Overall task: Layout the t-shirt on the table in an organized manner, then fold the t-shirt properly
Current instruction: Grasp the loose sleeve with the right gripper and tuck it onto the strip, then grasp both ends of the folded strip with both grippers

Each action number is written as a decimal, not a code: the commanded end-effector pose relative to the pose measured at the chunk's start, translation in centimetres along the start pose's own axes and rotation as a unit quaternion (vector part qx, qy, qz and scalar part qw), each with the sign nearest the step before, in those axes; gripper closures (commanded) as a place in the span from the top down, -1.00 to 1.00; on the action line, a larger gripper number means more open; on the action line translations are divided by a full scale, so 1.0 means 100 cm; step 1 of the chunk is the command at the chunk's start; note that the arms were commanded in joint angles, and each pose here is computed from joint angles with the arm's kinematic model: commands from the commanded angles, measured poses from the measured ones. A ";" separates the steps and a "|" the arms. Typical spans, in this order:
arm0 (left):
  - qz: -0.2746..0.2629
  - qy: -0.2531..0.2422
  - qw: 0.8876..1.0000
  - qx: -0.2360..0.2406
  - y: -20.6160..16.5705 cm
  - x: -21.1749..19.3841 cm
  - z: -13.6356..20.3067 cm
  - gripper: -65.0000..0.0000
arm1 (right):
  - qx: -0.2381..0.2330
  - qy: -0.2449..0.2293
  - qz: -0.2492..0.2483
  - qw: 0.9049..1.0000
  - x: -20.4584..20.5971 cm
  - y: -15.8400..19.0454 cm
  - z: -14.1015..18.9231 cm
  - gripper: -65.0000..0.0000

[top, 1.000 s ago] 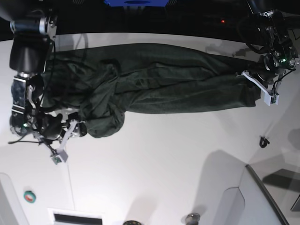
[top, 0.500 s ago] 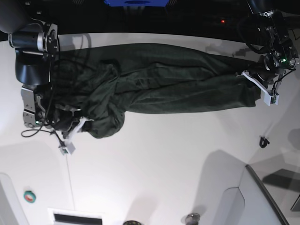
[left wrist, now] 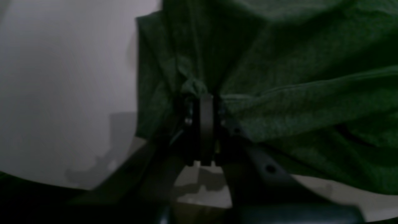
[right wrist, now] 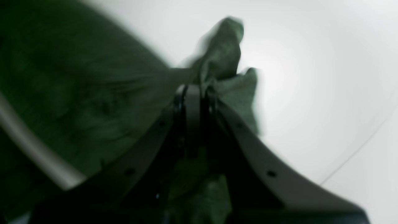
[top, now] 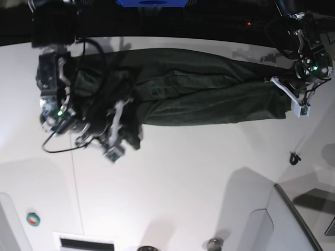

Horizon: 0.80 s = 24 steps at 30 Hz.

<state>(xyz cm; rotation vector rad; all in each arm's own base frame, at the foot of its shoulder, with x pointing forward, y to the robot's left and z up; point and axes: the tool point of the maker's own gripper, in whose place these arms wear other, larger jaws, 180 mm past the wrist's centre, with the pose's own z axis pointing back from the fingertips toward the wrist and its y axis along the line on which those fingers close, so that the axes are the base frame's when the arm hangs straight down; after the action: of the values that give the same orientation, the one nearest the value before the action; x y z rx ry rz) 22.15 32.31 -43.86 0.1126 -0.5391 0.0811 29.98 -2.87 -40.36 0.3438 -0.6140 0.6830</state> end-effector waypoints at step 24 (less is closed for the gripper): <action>-0.024 -0.064 0.997 0.024 0.012 0.044 0.023 -0.46 | 0.122 0.001 0.164 0.979 0.037 0.113 -0.030 -0.19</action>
<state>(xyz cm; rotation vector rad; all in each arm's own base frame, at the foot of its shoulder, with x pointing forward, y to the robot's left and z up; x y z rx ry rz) 23.69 32.63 -40.98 0.1543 -0.6156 0.0483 24.39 8.32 -40.78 0.4676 -0.5260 1.0834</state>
